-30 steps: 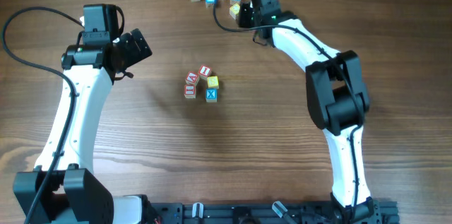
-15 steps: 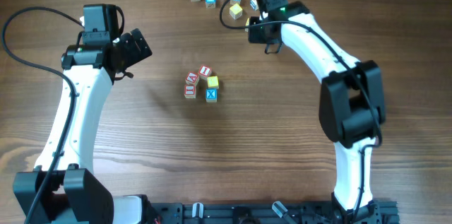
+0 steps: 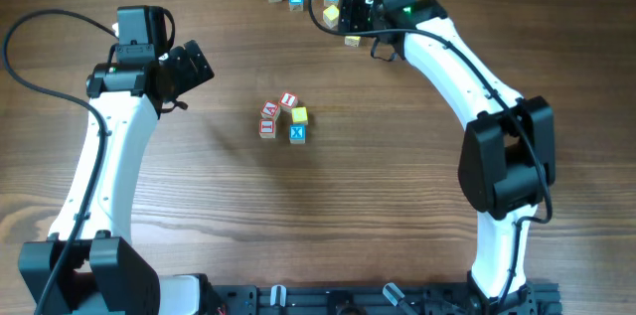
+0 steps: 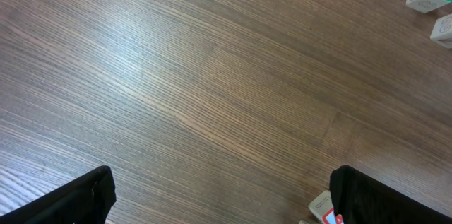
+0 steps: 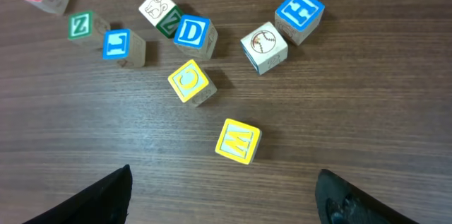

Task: Form a circle
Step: 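Grasp the yellow 'M' block with the right gripper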

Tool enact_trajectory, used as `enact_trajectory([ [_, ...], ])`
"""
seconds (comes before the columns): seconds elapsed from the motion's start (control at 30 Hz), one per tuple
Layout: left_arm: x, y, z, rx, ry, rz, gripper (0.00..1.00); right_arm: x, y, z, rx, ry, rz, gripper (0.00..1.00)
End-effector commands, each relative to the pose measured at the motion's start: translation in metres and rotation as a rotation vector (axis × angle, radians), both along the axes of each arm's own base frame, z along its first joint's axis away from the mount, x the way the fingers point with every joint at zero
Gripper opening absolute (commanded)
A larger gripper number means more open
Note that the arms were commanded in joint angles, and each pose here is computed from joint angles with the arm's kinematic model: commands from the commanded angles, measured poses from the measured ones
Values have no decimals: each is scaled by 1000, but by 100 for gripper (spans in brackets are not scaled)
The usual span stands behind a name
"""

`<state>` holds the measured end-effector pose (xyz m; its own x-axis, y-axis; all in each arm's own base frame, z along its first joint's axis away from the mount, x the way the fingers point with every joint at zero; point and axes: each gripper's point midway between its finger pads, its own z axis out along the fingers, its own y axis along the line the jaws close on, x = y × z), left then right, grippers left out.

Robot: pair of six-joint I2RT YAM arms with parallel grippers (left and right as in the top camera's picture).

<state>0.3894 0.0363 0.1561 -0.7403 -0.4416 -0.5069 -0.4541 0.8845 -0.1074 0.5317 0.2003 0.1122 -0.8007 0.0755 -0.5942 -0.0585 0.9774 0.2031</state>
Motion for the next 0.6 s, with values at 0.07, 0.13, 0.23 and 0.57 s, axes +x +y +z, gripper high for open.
enact_trajectory([
  [0.07,1,3,8,7,-21,18,100,3,-1,-55,-44,57,-10,77],
  [0.13,1,3,8,8,-21,18,100,5,-1,-67,-50,63,-12,74],
  [0.23,1,3,8,7,-21,18,100,5,-1,-83,-57,80,-12,71],
  [0.57,1,3,8,7,-21,18,100,10,-2,-94,-65,73,-23,59],
])
